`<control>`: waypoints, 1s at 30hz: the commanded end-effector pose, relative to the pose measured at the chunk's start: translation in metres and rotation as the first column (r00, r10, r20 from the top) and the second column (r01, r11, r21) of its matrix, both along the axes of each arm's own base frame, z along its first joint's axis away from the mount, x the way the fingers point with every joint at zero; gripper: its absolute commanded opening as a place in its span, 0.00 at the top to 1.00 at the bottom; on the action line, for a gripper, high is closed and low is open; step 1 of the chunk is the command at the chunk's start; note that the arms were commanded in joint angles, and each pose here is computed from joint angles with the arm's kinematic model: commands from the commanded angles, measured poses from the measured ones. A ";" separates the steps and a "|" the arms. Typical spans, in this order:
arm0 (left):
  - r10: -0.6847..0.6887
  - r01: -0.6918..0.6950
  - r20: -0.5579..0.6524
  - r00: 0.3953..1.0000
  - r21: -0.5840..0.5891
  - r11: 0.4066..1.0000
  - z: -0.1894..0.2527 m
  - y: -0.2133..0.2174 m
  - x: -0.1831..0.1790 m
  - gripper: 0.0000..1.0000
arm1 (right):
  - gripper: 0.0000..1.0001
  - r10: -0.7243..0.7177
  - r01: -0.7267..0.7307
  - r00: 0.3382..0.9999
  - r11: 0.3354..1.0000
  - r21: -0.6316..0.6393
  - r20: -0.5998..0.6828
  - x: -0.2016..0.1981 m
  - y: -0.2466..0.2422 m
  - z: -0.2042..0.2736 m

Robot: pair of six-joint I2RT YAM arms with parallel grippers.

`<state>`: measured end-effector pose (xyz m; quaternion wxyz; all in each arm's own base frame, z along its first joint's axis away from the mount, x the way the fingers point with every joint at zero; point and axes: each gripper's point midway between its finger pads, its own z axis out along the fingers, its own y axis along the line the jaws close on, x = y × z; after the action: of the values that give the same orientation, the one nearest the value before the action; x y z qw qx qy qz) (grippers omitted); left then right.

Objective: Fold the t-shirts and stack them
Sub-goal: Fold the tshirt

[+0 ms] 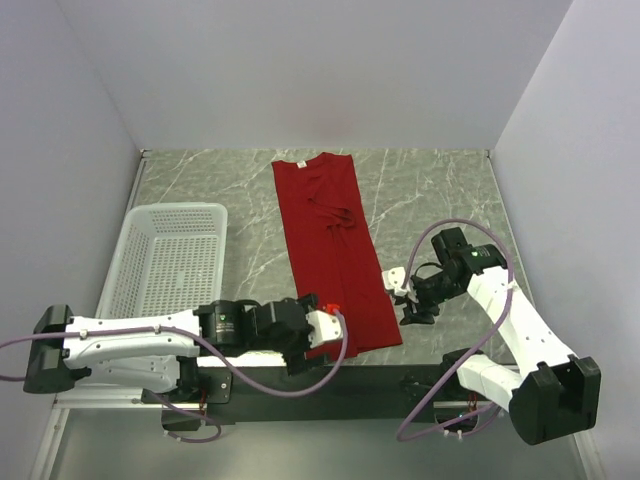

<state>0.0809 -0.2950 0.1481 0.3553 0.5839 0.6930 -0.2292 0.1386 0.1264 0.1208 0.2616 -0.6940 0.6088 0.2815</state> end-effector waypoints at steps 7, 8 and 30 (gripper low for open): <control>0.103 -0.112 0.079 0.992 0.120 0.986 -0.015 -0.001 -0.001 0.09 | 0.44 -0.011 0.014 0.998 0.999 -0.047 0.060 0.010 -0.009 -0.006; 0.111 -0.121 0.088 0.990 0.117 0.986 -0.013 0.000 0.001 0.09 | 0.44 -0.011 0.015 0.998 0.999 -0.050 0.066 0.011 -0.009 -0.006; 0.673 -0.725 -0.271 0.688 -0.230 0.649 0.047 0.047 0.047 0.00 | 0.44 0.311 -0.294 0.944 0.945 -0.145 0.113 -0.010 0.064 -0.047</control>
<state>0.1141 -0.2579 0.1651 0.4098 0.3124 0.8356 -0.1905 0.1236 0.1683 0.0728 0.1944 -0.8077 0.5022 0.2402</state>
